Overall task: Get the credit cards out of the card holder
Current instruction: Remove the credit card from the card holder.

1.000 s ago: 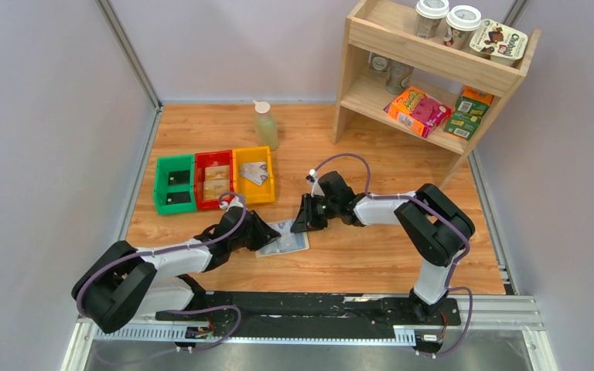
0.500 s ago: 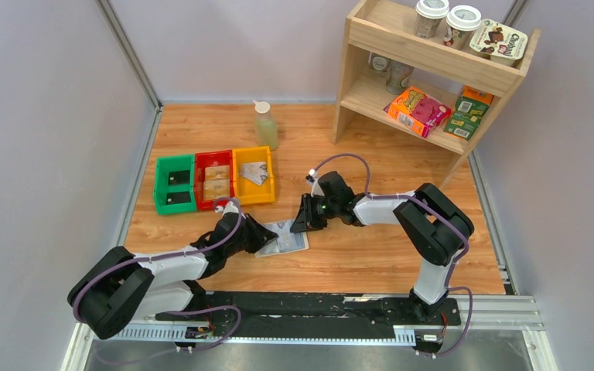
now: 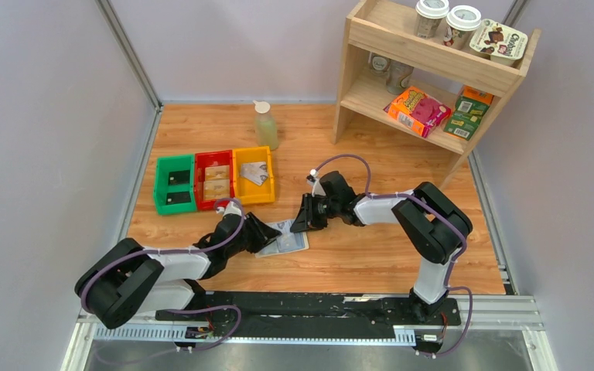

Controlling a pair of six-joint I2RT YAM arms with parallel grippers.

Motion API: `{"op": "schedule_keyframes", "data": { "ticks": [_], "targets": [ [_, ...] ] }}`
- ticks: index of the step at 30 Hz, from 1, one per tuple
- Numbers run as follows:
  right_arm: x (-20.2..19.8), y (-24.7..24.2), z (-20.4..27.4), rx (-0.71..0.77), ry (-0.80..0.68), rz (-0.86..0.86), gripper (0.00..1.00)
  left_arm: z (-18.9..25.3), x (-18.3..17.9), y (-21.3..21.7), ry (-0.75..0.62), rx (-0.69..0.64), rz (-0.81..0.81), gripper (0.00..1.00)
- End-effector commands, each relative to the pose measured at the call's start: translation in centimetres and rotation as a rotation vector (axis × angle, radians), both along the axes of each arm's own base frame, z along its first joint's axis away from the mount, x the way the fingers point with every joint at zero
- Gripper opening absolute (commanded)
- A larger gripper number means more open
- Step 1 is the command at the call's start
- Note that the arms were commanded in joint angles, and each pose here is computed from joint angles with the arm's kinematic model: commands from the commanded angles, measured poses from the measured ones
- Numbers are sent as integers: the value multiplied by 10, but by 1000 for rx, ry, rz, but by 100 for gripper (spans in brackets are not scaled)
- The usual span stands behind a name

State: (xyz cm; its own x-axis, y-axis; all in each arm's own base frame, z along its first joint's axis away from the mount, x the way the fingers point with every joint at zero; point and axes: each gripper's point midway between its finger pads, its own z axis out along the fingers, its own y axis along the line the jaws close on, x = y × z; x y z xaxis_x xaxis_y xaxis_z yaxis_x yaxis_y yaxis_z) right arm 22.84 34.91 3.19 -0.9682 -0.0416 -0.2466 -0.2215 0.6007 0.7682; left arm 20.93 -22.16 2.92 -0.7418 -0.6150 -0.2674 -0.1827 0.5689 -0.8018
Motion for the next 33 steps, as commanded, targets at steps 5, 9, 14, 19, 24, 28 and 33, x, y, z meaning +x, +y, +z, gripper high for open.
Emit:
{"op": "schedule_keyframes", "data": {
  "ticks": [5,9,14,19,24,28,33],
  "targets": [
    [-19,-16,-42,-124,65,-8,23,-8,-4,-6,46,-67,15,45],
    [-19,-16,-42,-124,65,-8,23,-11,-6,-4,55,-73,27,45],
    [-19,-16,-43,-125,68,-7,23,-11,-5,-3,55,-73,39,45],
    [-19,-17,-44,-128,68,-9,22,-27,-12,9,120,-32,83,46],
    [-17,-18,-41,-133,57,-19,22,-41,-18,22,177,67,105,48],
    [-17,-19,-39,-135,49,-21,23,-33,-17,25,157,120,84,48],
    [-12,-21,-25,-140,8,-31,28,-24,-12,23,132,135,67,49]
  ]
}}
